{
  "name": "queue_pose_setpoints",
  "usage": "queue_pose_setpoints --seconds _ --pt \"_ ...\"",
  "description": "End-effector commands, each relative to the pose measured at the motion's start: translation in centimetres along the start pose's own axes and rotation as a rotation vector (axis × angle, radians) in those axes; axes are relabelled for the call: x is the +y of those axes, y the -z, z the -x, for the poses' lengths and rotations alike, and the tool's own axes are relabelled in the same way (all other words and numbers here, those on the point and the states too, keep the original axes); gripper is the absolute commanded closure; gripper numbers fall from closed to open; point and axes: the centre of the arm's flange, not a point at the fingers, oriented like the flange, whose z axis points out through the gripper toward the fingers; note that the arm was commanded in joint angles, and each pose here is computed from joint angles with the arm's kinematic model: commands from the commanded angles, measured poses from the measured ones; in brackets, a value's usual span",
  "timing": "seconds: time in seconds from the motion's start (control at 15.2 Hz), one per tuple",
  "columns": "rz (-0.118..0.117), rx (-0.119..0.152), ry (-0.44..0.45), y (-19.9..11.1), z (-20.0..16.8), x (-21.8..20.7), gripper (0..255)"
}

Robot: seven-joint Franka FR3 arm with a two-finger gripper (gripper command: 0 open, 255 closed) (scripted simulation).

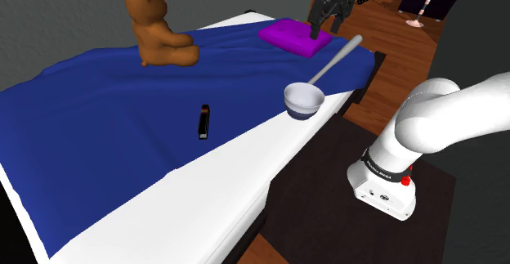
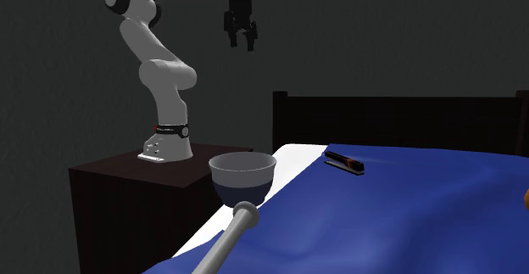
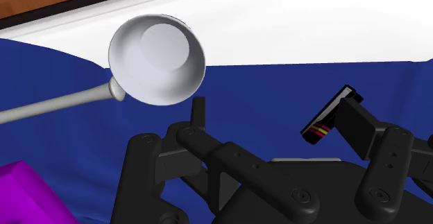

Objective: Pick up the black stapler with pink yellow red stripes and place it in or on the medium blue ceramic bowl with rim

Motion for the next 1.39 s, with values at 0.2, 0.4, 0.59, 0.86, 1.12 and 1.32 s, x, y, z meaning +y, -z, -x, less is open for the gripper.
queue_pose_setpoints --seconds 0.2,0.4,0.59,0.86,1.12,1.32 --pt "0.000 -0.004 -0.037 -2.8 -1.4 -2.5 0" --pt "0.001 -0.008 -0.075 -5.6 -2.9 -4.9 0" --pt "0.001 -0.012 -0.112 -8.4 -4.5 -7.2 0" --pt "0.002 -0.018 -0.162 -12.1 -6.7 -10.3 0" --pt "0.002 -0.023 -0.211 -15.9 -9.1 -13.2 0" --pt "0.002 -0.027 -0.249 -18.7 -10.9 -15.3 0"
